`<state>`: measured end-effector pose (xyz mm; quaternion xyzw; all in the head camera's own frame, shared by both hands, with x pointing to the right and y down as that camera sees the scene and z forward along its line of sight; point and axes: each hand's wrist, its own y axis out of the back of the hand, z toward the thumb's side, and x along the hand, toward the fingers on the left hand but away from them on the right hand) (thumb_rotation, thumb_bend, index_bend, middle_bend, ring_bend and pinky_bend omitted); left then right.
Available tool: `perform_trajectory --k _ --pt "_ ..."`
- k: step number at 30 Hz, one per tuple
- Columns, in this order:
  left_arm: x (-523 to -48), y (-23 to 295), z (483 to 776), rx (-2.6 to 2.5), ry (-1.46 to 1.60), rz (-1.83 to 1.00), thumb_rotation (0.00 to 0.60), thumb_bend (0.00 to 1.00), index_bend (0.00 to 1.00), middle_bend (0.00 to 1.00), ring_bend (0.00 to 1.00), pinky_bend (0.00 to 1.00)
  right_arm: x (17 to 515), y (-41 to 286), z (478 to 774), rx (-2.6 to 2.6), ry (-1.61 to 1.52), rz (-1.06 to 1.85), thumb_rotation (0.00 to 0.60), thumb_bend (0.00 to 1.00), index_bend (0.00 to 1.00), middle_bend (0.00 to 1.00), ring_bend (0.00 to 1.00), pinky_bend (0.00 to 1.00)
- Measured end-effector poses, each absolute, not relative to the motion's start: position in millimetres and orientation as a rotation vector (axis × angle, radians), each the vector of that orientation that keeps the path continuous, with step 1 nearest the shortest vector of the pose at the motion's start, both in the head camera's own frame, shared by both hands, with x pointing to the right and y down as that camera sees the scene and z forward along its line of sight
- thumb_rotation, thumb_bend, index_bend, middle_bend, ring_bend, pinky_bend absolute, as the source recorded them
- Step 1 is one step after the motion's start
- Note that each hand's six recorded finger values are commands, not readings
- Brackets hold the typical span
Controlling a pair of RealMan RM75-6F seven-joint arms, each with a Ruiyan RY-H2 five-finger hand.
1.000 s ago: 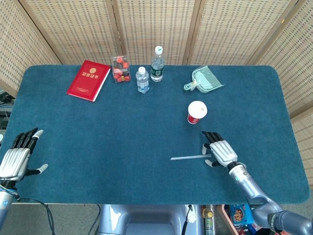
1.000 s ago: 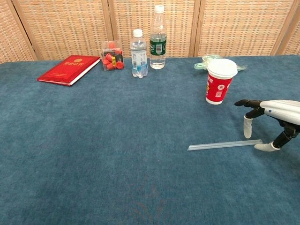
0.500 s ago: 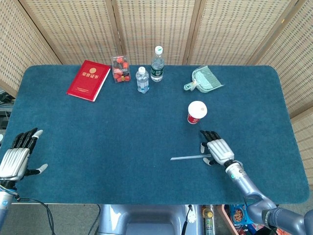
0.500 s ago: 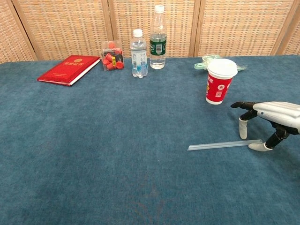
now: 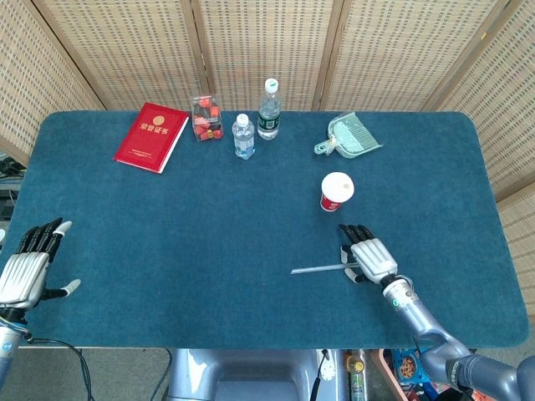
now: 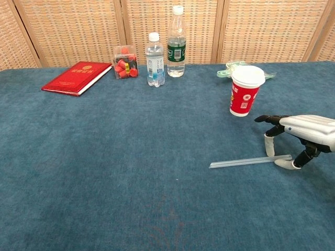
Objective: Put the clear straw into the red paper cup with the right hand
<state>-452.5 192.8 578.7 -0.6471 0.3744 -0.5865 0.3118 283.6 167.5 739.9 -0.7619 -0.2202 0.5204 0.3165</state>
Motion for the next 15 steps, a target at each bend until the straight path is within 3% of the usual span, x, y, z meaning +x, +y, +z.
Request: perform_trajectory --k 6,15 --pt "-452.8 192.6 578.6 -1.708 0.991 -1.548 0.600 0.20 0.00 0.00 0.00 0.00 283.8 168.3 743.3 -1.998 -0.570 1.376 0.600 0.42 0.54 0.00 0.00 0.00" --pt "-453.6 192.7 578.6 -1.707 0.996 -1.551 0.600 0.20 0.00 0.00 0.00 0.00 286.9 169.1 746.9 -1.987 -0.567 1.391 0.600 0.48 0.70 0.03 0.00 0.00"
